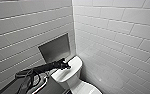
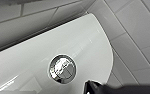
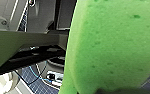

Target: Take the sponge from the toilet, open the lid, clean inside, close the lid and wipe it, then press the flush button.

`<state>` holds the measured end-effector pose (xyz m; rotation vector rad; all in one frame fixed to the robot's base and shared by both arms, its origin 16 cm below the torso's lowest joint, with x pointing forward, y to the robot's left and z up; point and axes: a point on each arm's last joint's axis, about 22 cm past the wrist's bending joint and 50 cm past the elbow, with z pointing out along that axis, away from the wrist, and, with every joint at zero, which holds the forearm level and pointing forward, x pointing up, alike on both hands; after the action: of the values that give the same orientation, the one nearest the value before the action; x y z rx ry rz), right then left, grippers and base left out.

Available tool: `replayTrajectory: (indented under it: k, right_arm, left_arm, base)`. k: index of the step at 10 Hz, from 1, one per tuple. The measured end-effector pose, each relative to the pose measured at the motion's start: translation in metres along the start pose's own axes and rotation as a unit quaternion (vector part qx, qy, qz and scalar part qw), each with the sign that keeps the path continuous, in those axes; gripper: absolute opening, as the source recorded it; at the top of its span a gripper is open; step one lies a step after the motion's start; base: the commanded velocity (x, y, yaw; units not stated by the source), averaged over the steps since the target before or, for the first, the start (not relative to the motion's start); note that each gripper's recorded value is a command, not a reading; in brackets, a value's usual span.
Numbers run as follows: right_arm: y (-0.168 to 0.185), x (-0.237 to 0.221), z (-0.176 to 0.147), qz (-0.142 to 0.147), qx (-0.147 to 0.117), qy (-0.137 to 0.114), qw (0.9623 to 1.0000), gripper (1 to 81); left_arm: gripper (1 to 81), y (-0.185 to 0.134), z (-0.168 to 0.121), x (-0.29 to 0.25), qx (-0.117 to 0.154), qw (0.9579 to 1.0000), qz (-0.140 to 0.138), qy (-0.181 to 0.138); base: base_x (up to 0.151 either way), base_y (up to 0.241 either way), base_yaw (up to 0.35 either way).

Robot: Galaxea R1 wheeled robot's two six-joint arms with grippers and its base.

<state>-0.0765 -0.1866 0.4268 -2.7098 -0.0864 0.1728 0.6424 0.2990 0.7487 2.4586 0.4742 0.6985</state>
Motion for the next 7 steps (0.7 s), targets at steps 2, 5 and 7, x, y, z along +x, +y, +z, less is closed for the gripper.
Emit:
replayTrajectory:
  k: [2,5,7]
  right_arm:
    - [-0.001,-0.013,0.001,0.006,0.001,-0.013,0.9999,1.0]
    - [-0.001,-0.022,0.002,0.012,0.003,-0.025,0.9996,1.0]
    - [-0.001,-0.022,0.002,0.013,0.002,-0.025,0.9996,1.0]
  left_arm:
    - [1.0,-0.019,0.007,0.008,0.016,0.9998,-0.005,0.003]
    - [1.0,-0.033,0.026,-0.011,0.025,0.9995,-0.012,-0.016]
    - [1.0,-0.029,0.026,-0.004,0.024,0.9996,-0.010,-0.011]
  base:
    - [0.000,0.000,0.000]
    - [0.000,0.000,0.000]
    - [0.000,0.000,0.000]
